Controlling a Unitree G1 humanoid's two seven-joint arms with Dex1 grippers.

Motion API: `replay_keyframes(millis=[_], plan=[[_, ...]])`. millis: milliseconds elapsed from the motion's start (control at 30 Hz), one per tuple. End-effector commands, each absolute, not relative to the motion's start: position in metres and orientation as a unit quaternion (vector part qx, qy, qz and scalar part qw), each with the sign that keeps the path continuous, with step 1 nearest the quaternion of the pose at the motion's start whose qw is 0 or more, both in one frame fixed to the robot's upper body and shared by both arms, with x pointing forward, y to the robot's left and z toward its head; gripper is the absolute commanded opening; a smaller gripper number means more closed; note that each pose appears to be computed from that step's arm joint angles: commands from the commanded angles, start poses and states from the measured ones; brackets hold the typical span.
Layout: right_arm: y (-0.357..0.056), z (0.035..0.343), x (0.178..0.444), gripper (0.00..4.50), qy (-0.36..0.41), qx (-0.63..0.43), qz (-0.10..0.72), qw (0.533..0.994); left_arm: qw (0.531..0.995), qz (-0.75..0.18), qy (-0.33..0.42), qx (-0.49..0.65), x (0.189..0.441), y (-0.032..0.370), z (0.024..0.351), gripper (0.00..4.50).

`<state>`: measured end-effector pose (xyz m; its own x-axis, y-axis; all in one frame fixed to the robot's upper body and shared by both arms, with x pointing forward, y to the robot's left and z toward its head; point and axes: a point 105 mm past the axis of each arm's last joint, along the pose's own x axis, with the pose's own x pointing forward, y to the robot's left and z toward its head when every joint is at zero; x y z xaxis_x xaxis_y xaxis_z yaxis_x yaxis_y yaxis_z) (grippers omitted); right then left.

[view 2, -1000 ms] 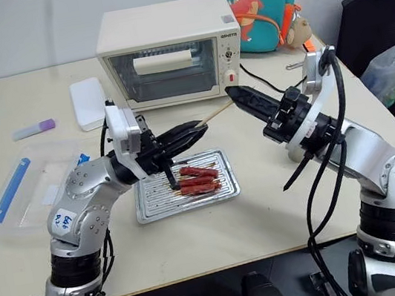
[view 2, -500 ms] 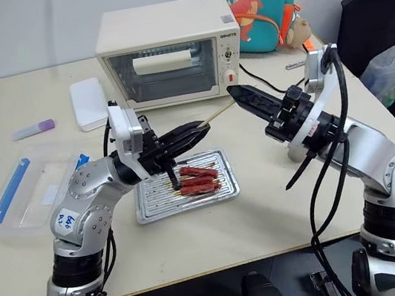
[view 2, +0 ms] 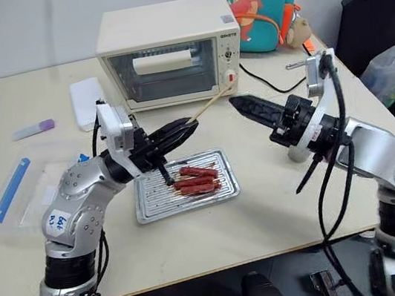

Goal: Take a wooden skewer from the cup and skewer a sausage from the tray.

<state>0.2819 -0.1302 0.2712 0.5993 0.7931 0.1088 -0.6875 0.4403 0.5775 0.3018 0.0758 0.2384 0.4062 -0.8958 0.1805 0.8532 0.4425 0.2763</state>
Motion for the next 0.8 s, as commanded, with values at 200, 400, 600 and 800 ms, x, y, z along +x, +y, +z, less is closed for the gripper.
replay_keyframes(millis=[200,400,600,800], plan=[[-0.121,0.271,0.289,1.22,0.082,-0.052,0.476,0.874,0.862,-0.475,-0.089,0.154,0.282,0.153,0.232,0.0],[-0.098,0.245,0.293,1.22,0.09,-0.227,0.536,0.808,0.874,-0.448,-0.015,0.185,0.259,0.199,0.225,0.0],[-0.063,0.213,0.285,2.2,0.097,-0.282,0.592,0.749,0.874,-0.449,0.012,0.183,0.237,0.203,0.221,0.0],[-0.037,0.193,0.288,2.5,0.104,-0.284,0.61,0.732,0.868,-0.463,0.033,0.179,0.22,0.199,0.219,0.0]])
